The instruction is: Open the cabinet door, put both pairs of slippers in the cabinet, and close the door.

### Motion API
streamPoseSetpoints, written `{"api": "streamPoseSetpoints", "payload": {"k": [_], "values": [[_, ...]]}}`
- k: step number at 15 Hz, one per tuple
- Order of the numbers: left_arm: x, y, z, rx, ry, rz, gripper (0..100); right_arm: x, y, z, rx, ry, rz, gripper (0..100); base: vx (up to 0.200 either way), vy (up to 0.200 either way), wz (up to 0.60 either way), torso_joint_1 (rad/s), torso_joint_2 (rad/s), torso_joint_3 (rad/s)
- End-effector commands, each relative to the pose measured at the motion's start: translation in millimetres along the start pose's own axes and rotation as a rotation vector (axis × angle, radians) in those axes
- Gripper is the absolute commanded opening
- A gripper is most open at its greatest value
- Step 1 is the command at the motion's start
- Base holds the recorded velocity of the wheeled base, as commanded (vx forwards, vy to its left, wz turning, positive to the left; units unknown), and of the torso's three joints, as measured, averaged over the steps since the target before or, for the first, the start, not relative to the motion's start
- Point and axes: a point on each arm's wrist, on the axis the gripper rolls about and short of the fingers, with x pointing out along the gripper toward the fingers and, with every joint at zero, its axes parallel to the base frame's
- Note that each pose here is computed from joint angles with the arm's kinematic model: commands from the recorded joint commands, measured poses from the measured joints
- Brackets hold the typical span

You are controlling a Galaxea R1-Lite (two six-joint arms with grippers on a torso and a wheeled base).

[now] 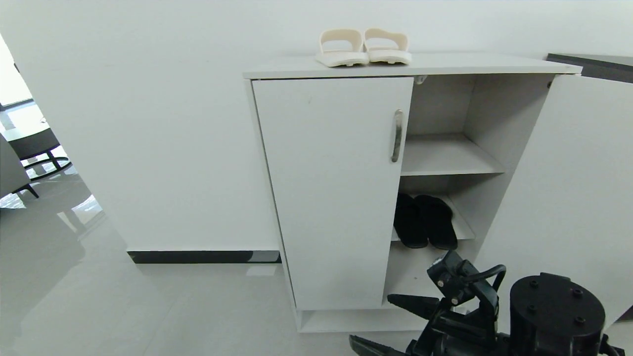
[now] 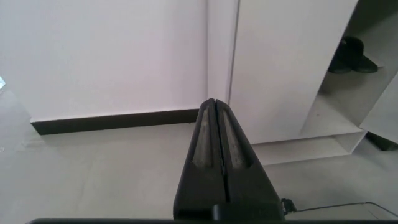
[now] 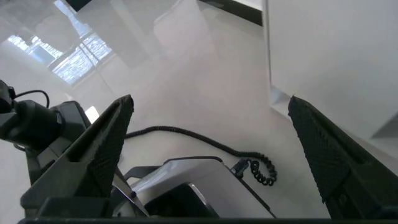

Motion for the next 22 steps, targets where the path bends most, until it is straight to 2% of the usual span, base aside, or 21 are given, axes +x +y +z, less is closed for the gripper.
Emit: {"api": "streamPoseSetpoints", "payload": {"k": [1, 9, 11, 17, 22], "values": [[0.0, 0.0, 0.0, 0.0, 0.0, -0.002, 0, 1.3, -0.4, -1.3, 0.0, 0.006, -0.001, 100, 0.0, 0.2, 0.0, -0.002, 0.01, 0.002], [0.0, 0.0, 0.0, 0.002, 0.0, 0.0, 0, 6.3, -3.7, -12.4, -0.007, -0.029, 0.026, 100, 0.0, 0.025, 0.0, 0.001, 0.0, 0.001], [0.0, 0.0, 0.0, -0.001, 0.0, 0.001, 0, 7.0, -5.7, -19.0, -0.046, -0.021, 0.033, 100, 0.2, 0.0, 0.0, 0.002, 0.0, 0.0], [0.0, 0.1, 0.0, -0.004, 0.0, 0.003, 0, 6.8, -6.6, -22.1, -0.056, -0.016, 0.033, 100, 0.2, 0.0, 0.0, 0.0, 0.0, 0.002], [0.0, 0.1, 0.0, -0.004, 0.0, 0.003, 0, 6.8, -6.6, -22.1, -0.055, -0.016, 0.034, 100, 0.0, 0.0, 0.0, 0.0, 0.0, 0.0]]}}
